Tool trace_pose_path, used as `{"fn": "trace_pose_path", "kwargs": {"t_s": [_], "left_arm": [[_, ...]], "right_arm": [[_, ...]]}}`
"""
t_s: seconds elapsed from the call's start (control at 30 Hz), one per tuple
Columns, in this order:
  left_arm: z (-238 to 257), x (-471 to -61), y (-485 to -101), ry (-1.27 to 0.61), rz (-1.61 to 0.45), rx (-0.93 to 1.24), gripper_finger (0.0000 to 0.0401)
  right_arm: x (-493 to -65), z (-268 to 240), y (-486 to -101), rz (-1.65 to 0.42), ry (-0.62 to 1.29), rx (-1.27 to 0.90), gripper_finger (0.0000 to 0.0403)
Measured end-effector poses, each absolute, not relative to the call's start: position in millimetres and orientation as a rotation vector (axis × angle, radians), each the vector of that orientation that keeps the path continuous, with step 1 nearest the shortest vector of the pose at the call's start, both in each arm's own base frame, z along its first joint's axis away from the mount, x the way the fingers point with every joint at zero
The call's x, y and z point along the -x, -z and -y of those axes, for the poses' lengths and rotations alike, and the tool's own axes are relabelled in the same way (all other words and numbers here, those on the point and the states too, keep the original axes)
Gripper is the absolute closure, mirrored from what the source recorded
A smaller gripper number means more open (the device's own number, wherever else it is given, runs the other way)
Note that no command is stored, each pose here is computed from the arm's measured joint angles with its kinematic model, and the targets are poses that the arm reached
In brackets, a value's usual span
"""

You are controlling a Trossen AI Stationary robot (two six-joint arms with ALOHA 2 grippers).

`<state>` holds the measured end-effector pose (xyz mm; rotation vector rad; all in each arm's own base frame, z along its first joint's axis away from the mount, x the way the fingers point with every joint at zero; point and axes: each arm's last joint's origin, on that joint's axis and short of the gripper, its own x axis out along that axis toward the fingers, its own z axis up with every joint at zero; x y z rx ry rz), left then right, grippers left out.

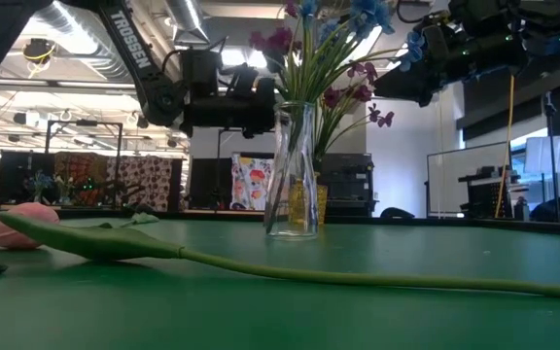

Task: Sort flowers into vase by color
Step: Put the purple flowers into the yellow vase

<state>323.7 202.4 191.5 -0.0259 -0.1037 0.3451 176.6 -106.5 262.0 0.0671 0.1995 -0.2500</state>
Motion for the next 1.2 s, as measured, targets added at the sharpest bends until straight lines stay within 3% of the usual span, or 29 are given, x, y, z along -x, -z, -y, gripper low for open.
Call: {"fn": "trace_pose_path", "kwargs": {"t_s": [0.3,1.2], "left_arm": [[-205.4,-328.1,-165.0,-0.353,0.039,0.056,0.0401],[-204.7,-326.1,-144.6,-0.361,-0.169,0.145,0.0401]], "right_arm": [[-176.5,106.5,-261.8,-0.202,0.250,-0.068,0.0243],[-176.4,105.9,-261.1,-0.204,0.235,-0.099,0.0243]]}}
